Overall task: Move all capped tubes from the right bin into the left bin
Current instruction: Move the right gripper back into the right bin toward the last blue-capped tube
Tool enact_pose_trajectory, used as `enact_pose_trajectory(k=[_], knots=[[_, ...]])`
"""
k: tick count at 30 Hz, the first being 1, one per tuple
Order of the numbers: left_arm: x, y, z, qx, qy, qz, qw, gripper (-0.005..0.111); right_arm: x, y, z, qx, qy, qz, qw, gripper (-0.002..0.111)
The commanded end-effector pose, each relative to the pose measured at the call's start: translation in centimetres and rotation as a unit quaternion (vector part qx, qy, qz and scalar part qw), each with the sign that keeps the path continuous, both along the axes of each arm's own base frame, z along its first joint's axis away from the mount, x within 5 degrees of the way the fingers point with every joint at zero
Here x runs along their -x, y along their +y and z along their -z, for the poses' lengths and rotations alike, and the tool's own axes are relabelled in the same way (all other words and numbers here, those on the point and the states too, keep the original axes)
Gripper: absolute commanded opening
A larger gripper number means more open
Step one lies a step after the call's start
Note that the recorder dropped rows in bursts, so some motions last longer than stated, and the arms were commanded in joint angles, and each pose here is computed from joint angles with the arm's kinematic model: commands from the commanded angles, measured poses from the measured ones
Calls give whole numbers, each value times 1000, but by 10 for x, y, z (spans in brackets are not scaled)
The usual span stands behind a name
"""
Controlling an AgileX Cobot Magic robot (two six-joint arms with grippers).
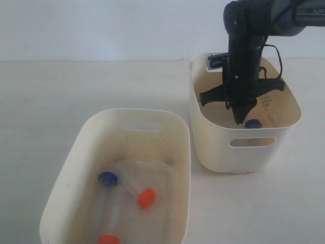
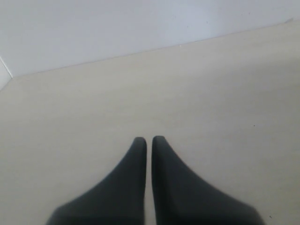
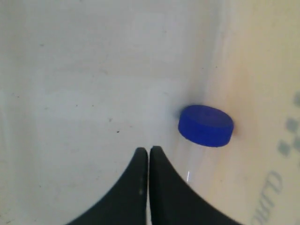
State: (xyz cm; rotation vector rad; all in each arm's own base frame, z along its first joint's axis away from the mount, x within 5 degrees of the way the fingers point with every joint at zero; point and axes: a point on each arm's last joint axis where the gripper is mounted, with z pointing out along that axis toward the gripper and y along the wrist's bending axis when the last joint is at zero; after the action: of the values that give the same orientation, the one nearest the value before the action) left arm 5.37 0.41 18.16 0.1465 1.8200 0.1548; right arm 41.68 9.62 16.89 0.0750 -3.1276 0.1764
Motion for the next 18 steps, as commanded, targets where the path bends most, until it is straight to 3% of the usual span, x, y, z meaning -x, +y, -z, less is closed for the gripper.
enact_pose_trajectory(k=[1, 9, 11, 14, 15, 18], knots=[[0, 0, -1, 6, -3, 0, 1000, 4, -1, -9, 0, 25, -2, 1, 1000, 0], [0, 0, -1, 6, -3, 0, 1000, 4, 14, -15, 19, 49, 36, -4, 998, 1], [0, 0, -1, 6, -3, 0, 1000, 4, 13, -17, 17, 59, 33, -9, 998, 16], [0, 0, -1, 6, -3, 0, 1000, 4, 13, -18, 17, 62, 31, -2, 998, 58], [0, 0, -1, 6, -3, 0, 1000, 4, 13, -18, 17, 62, 30, 3, 998, 66], [0, 0, -1, 6, -3, 0, 1000, 4, 13, -19, 17, 68, 28, 1, 997, 73]])
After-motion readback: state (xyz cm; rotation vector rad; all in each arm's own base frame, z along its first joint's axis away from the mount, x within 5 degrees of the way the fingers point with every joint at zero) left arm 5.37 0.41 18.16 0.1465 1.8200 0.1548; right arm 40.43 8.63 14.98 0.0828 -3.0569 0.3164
